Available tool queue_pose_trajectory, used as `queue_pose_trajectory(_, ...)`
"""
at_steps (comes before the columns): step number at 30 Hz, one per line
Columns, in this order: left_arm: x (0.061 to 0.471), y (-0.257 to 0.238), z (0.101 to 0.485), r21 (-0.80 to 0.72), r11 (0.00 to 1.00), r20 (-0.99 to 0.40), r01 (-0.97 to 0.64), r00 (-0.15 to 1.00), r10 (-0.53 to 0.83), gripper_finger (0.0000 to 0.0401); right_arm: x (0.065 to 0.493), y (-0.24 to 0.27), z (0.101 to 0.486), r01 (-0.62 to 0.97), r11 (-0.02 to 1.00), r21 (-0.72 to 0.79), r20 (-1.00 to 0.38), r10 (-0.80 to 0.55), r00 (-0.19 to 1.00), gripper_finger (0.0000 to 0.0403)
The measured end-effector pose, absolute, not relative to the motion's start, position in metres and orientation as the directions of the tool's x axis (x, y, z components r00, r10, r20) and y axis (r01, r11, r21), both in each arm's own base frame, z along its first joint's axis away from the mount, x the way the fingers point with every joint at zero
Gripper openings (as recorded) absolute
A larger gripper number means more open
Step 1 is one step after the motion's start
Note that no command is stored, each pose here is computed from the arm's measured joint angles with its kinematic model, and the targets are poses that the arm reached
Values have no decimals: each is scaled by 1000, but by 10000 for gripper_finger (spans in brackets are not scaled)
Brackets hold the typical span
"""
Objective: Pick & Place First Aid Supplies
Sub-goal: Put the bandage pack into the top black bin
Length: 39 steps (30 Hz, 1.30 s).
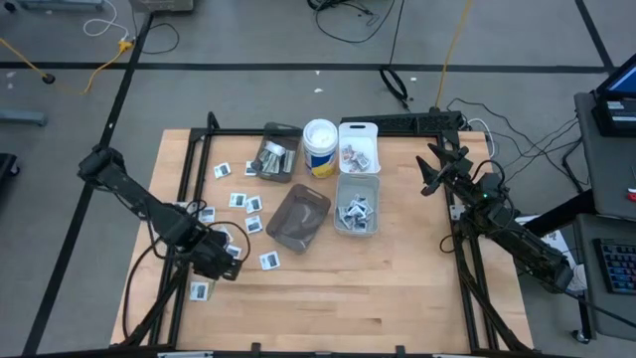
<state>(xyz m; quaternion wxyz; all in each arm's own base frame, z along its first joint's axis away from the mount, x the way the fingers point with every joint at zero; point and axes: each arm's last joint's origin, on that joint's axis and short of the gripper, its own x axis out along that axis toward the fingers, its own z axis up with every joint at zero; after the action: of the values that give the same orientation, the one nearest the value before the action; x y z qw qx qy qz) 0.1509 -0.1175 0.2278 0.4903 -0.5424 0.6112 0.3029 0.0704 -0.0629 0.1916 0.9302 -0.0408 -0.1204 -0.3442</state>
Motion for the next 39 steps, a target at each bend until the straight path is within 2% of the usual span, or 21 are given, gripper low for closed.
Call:
queue_pose_trajectory(19,139,-99,294,-95,191,-968,-977,45,-247,1,70,-63,192,650,760,7,252,-631,734,263)
queue_pose_trajectory(25,148,-80,293,-92,188,-975,-978,50,-219,1,70,-63,191,650,760,7,252,-631,734,263)
queue_pose_trajectory(39,196,23,270,-72,221,-966,-973,13,-259,0,70,-63,192,650,760,7,252,-631,734,263)
